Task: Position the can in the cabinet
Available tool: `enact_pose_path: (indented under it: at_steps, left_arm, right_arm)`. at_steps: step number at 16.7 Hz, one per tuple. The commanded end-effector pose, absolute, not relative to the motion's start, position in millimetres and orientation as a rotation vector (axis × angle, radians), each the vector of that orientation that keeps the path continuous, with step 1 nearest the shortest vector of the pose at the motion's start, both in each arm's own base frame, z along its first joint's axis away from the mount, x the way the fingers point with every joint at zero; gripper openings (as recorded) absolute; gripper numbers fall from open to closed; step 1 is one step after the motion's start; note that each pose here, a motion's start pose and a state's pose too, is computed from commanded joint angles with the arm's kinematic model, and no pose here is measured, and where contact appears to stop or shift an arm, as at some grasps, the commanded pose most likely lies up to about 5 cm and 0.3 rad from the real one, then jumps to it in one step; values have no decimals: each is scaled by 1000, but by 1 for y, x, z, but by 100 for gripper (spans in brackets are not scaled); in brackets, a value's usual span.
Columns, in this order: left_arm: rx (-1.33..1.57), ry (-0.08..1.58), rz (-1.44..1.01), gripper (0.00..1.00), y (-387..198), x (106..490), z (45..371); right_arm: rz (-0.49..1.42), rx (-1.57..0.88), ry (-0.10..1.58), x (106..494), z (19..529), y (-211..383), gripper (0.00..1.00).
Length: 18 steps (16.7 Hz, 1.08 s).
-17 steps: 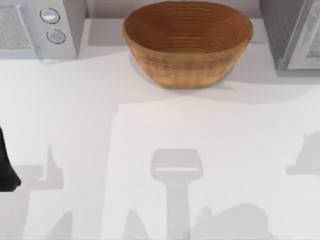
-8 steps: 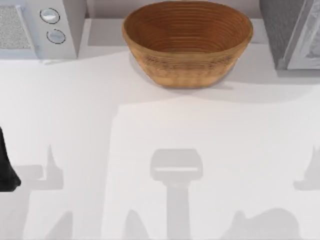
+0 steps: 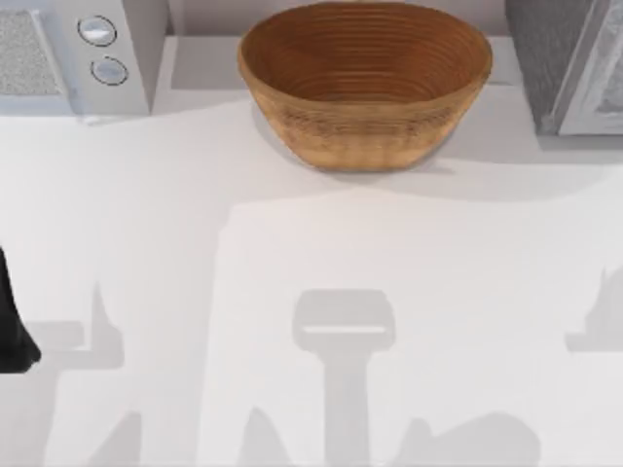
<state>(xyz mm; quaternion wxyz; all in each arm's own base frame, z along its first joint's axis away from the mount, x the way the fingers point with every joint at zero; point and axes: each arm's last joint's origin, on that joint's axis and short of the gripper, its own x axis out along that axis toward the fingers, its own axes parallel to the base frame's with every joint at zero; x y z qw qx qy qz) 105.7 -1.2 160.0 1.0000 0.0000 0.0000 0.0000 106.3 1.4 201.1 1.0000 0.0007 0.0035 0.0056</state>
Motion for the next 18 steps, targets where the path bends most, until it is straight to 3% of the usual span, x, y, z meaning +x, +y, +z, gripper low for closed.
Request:
enact_pose_path:
  at_steps: [6,12,18]
  left_arm:
    - [0,0,0,100,-1,106,160]
    - [0,0,0,100,-1,106,160]
    - [0,0,0,100,-1,106,160]
  right_arm:
    - [5,-6,25,129,316,8,0]
    - [-5,-12,32,188,432,23,0]
    - [-1,-4,9,242,498,42,0]
